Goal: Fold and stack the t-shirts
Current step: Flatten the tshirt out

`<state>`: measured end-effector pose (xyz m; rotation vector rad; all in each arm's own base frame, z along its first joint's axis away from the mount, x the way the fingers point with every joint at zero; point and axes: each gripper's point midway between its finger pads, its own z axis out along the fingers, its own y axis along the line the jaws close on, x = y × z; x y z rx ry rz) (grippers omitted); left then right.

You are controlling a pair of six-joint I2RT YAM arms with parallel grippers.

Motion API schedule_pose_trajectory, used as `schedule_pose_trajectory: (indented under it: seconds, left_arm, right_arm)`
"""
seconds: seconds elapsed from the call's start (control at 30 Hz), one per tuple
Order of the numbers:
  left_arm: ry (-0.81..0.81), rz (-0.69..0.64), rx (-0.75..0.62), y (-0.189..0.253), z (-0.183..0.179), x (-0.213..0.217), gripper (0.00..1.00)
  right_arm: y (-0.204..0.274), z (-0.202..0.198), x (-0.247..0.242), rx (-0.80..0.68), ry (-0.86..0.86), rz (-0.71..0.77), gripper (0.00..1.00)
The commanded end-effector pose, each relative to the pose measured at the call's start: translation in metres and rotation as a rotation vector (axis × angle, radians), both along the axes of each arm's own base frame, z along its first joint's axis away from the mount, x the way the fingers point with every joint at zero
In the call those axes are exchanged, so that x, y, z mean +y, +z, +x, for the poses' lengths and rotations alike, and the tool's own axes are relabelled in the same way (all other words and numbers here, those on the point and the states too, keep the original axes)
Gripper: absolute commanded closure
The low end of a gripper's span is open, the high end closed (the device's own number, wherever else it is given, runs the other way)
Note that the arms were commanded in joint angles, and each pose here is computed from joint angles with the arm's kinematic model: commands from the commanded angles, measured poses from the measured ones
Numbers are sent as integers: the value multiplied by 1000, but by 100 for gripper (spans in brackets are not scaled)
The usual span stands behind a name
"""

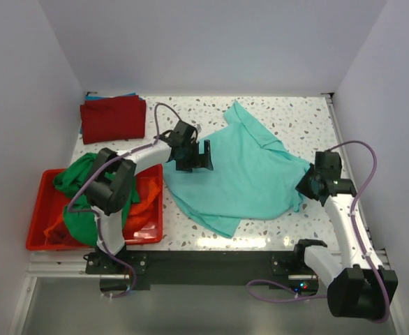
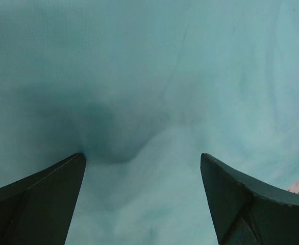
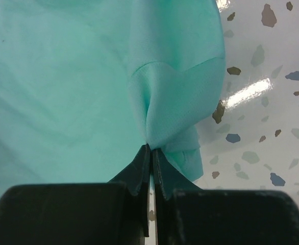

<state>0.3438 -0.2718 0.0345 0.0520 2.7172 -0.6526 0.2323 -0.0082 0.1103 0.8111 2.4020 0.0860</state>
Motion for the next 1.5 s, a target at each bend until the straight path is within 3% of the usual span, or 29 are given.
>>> schedule_pose_trajectory:
  seconds: [0.0, 0.33, 0.73, 0.93, 1.03, 1.17, 1.3, 1.4, 1.43, 1.47]
  left_arm:
    - [-44, -14, -21, -8, 16, -11, 0]
    - [-109, -26, -37, -37, 63, -30, 0]
    - [-245, -61, -163, -53, 134, -70, 0]
    - [-280, -145, -331, -1, 165, -93, 0]
    - [-274, -174, -459, 59, 178, -97, 0]
    - [-216, -190, -658, 180, 194, -90, 0]
    - [-159, -154, -679, 229, 163, -69, 0]
    - [-143, -62, -600, 207, 115, -44, 11]
    - [-152, 4, -489, 164, 90, -30, 11]
    - [-138, 38, -487, 168, 73, -20, 12]
  right_arm:
    - [-1, -9, -1, 14, -8, -6, 100]
    - [4, -26, 4, 25, -7, 22, 100]
    - [22, -39, 14, 25, -19, 79, 100]
    - [27, -29, 16, 7, -7, 87, 99]
    - [21, -22, 18, 15, 10, 96, 99]
    - [15, -10, 17, 20, 29, 86, 99]
    - [10, 5, 22, 8, 55, 112, 99]
    - [3, 11, 25, 15, 70, 125, 99]
    - [2, 13, 25, 17, 73, 127, 99]
    - [0, 14, 26, 19, 76, 132, 99]
